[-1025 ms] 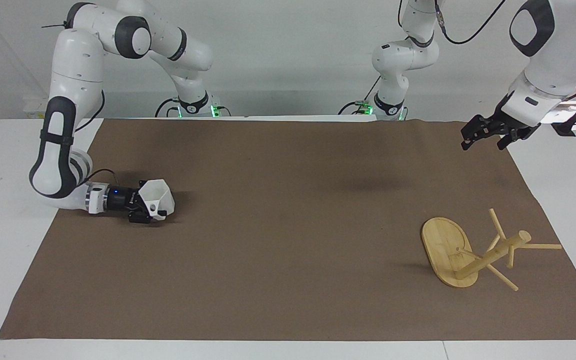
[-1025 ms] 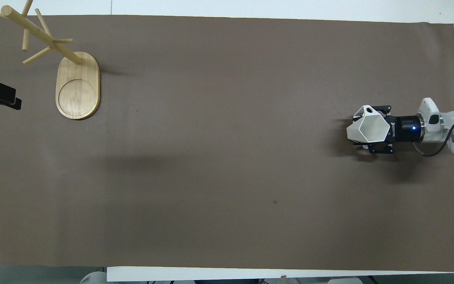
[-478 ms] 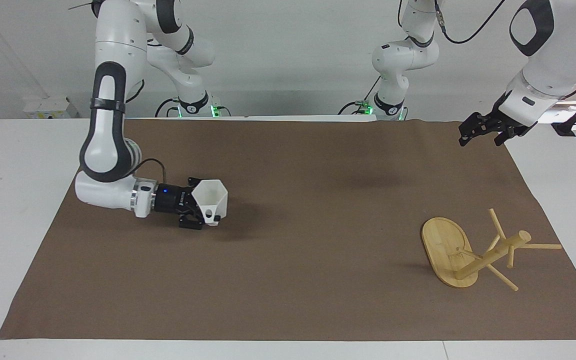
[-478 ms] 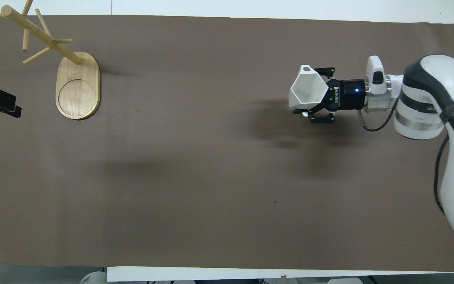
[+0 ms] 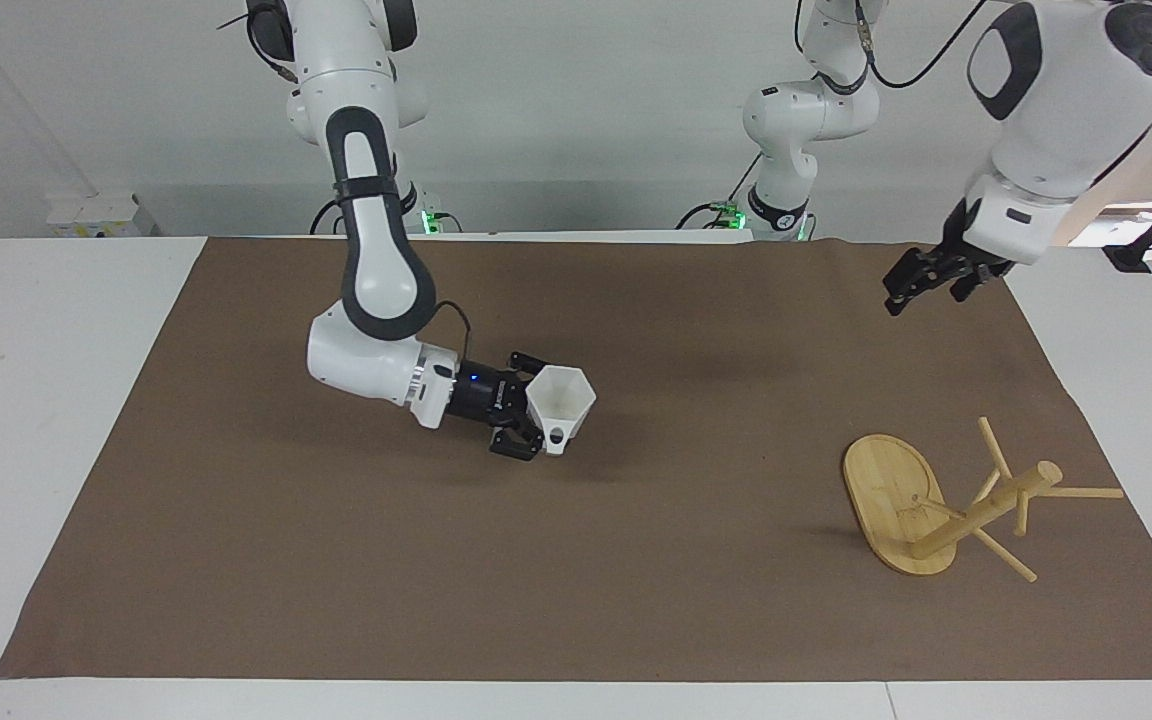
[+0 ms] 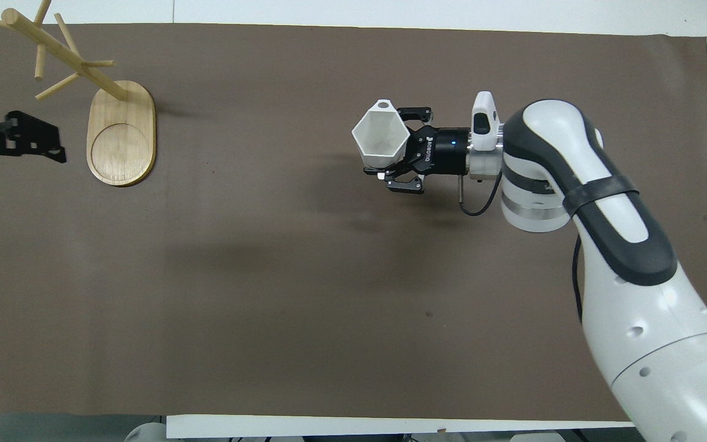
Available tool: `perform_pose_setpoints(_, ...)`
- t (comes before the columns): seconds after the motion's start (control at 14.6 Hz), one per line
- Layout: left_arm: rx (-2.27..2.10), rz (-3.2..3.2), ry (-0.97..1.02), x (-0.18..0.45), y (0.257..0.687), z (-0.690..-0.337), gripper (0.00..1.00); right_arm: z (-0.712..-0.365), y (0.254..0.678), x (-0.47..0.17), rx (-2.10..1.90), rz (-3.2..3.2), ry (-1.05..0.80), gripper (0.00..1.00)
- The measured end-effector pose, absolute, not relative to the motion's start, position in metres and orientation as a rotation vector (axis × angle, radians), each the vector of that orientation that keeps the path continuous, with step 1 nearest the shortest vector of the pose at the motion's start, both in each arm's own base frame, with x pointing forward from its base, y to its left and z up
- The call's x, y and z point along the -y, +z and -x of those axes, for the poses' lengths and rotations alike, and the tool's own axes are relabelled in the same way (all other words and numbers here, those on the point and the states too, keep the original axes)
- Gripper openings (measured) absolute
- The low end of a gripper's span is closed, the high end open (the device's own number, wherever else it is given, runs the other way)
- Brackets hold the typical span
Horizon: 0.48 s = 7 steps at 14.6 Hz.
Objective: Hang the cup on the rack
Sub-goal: 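Lift the mug with the right gripper while the left gripper approaches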
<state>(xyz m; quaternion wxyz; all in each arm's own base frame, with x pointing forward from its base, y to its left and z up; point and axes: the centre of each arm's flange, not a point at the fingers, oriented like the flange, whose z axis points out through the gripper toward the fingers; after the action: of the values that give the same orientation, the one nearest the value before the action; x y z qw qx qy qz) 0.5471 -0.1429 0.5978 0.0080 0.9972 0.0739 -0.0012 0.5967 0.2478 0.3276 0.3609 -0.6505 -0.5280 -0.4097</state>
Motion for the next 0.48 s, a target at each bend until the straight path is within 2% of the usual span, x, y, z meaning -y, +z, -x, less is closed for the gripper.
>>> perform_pose_setpoints(0.2,-0.165,-3.112,0.108,0.226,0.598,-0.53,1.0,-0.583,0.337,-0.282,1.354,1.696,-1.053,0.76)
perform_pose_setpoints(0.48,-0.171,-3.073,0.146,0.297,0.588,-0.51,1.0,-0.572,0.337,-0.307,1.277,1.705,-1.079,0.76)
